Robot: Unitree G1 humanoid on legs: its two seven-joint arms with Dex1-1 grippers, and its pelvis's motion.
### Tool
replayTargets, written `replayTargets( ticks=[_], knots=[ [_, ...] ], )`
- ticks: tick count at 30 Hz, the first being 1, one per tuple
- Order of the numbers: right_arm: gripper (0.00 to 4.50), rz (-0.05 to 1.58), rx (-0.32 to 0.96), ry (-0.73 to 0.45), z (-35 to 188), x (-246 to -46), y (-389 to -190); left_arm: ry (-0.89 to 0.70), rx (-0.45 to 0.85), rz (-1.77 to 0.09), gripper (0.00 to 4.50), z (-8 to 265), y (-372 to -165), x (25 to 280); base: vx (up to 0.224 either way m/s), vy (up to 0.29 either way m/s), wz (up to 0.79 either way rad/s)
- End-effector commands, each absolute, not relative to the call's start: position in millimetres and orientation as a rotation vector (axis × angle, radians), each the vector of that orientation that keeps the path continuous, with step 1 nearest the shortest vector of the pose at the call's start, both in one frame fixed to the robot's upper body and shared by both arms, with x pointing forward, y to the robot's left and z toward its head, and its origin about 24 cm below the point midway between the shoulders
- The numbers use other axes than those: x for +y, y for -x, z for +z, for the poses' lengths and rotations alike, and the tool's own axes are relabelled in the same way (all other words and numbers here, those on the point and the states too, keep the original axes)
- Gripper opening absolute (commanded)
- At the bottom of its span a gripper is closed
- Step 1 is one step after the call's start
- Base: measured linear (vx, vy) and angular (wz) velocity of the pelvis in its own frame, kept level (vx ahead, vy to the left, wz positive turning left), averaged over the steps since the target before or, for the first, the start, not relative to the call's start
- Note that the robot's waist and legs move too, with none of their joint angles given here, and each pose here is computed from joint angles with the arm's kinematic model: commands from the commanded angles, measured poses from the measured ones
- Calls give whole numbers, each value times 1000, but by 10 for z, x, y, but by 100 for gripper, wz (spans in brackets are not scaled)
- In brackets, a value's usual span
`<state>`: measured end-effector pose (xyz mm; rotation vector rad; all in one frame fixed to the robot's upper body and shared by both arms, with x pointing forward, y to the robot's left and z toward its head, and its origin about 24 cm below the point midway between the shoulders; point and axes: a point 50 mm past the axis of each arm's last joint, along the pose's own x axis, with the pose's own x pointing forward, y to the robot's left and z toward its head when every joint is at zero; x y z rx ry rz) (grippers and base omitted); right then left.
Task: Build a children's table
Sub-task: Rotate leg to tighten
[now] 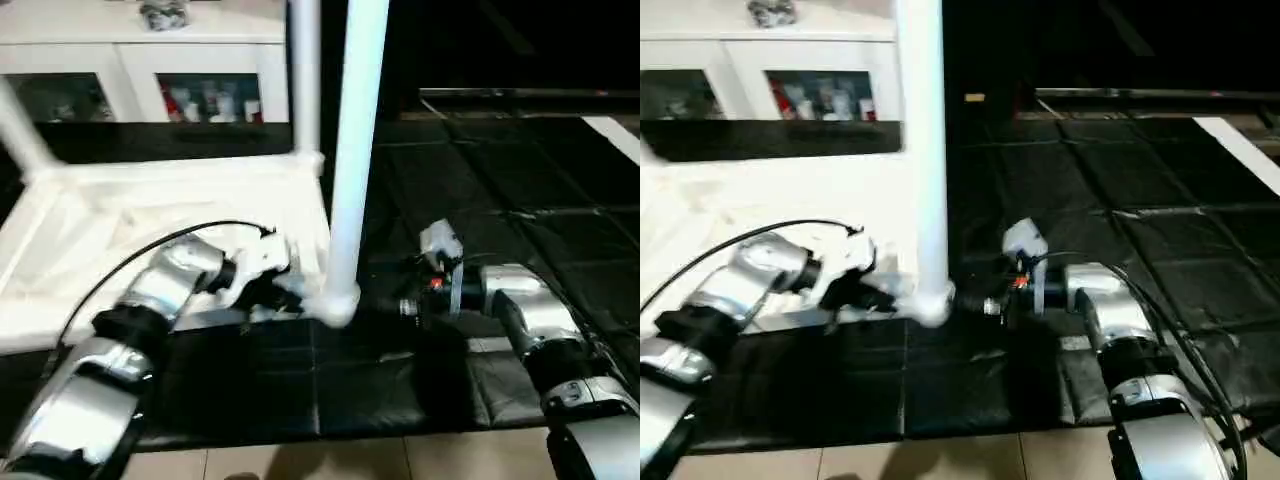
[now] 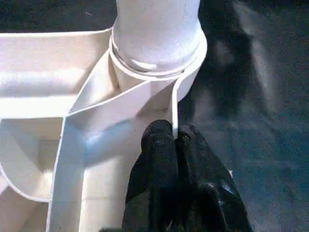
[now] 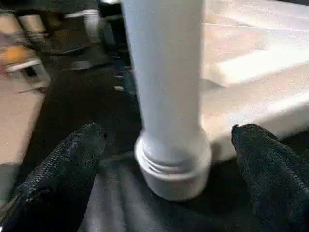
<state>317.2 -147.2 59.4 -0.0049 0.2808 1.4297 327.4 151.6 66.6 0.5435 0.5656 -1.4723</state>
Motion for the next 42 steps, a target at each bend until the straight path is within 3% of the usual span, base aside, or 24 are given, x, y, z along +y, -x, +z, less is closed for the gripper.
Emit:
replayTargets(
  ticks=[1,8,14,15,19,31,42],
  knots=[
    [446,1504,276,20,646,-1394,-3167,-591,606,-1594,0,614,-3169,1452,0,0,0],
    [446,1601,303,30,571,-1094,-3148,-637,604,-1672,0,609,-3095,1428,0,0,0],
    [446,1653,343,18,529,-972,-3120,-642,595,-1692,0,613,-3067,1398,0,0,0],
    [419,1658,348,11,526,-960,-3120,-642,594,-1694,0,611,-3061,1395,0,0,0],
    [406,1670,353,-7,530,-942,-3119,-641,593,-1698,0,608,-3046,1395,0,0,0],
    [288,1715,367,-39,514,-919,-3089,-641,594,-1675,0,592,-3032,1411,0,0,0],
    [230,1738,374,-63,486,-896,-3045,-626,605,-1650,0,574,-3036,1416,0,0,0]
  ],
)
